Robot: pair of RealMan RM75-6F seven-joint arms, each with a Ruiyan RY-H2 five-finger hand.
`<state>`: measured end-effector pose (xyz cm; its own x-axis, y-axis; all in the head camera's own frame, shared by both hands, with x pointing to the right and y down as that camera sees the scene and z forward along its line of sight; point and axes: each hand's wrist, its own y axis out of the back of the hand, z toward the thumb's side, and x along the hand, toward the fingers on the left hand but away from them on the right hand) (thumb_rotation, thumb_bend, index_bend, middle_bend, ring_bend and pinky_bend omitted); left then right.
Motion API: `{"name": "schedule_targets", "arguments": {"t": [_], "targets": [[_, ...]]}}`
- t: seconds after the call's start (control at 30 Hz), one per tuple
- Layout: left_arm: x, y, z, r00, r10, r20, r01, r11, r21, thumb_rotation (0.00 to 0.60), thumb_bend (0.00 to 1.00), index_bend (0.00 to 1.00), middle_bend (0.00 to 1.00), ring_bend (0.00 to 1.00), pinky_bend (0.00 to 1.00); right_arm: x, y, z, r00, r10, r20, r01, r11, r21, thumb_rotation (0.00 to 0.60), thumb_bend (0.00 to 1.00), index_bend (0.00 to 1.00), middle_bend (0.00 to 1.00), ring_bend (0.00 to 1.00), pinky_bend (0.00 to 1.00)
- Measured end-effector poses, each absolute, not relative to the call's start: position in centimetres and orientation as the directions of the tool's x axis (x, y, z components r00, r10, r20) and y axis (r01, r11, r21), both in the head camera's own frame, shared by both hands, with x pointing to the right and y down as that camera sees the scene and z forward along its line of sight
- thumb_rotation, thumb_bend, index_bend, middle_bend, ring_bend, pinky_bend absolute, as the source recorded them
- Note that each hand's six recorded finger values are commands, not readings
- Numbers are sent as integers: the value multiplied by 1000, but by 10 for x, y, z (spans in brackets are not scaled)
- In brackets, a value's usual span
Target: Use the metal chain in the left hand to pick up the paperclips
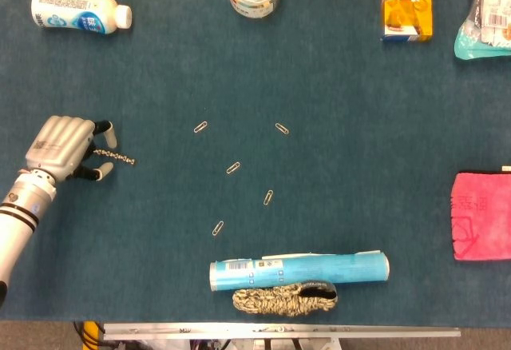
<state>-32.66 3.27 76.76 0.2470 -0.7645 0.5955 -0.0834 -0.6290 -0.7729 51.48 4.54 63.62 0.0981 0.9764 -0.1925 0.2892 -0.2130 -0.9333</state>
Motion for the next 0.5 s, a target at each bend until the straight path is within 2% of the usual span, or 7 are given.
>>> {"name": "schedule_targets", "arguments": {"t": [0.5], "targets": [[-326, 29, 776, 260, -773, 579, 11, -597, -802, 600, 259, 465, 1000, 1000, 1000, 514, 46, 639, 96, 975, -200, 292, -219, -931, 600, 0, 266, 264, 140, 481]]}}
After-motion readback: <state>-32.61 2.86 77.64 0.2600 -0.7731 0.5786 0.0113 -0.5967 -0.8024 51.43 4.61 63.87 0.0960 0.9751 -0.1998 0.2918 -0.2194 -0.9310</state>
